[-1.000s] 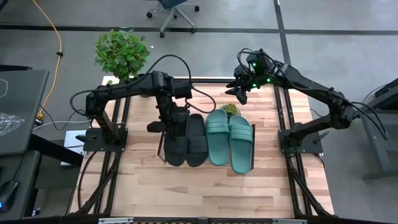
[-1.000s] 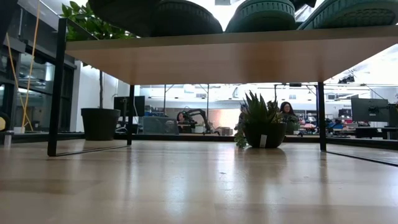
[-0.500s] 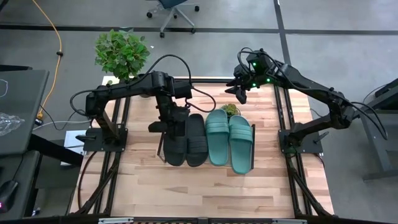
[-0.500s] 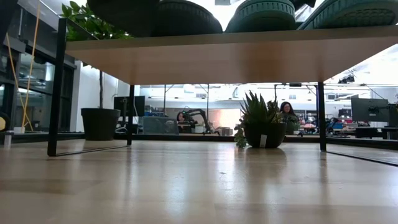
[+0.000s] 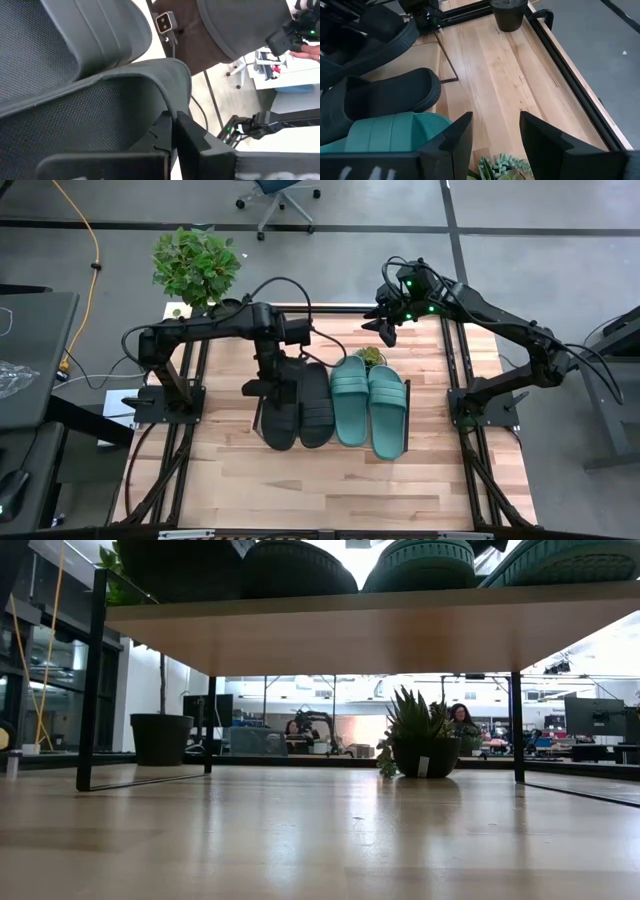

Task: Pick and place slides into the shelf
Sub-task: Put the black slipper on the shelf

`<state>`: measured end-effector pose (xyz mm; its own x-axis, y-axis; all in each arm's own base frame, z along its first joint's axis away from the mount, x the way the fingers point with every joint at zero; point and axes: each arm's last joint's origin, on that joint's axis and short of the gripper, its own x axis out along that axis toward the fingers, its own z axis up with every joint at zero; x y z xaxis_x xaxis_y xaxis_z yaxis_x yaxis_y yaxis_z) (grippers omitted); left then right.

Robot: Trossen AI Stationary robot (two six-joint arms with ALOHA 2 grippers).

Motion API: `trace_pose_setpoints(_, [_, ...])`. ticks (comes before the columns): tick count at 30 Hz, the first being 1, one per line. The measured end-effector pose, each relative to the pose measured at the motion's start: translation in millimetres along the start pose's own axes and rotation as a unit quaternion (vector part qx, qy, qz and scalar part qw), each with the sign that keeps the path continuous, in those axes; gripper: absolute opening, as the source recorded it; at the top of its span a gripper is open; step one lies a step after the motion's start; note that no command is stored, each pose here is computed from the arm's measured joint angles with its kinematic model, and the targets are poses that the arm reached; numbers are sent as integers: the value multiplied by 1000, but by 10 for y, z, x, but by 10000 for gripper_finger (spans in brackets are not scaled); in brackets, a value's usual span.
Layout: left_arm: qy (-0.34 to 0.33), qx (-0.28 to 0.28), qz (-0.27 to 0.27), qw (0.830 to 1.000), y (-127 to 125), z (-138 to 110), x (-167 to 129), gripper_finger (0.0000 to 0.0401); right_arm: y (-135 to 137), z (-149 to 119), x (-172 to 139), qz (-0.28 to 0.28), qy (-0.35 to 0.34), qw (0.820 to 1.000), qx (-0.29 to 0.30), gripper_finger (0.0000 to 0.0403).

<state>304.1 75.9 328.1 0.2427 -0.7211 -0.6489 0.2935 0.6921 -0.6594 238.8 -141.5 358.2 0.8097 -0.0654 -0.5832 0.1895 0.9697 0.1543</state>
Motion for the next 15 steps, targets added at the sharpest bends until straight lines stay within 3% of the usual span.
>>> trace_pose_setpoints(15, [5,-7,-5,1000,126,17,61,0,0,0,1,0,0,1000,13,154])
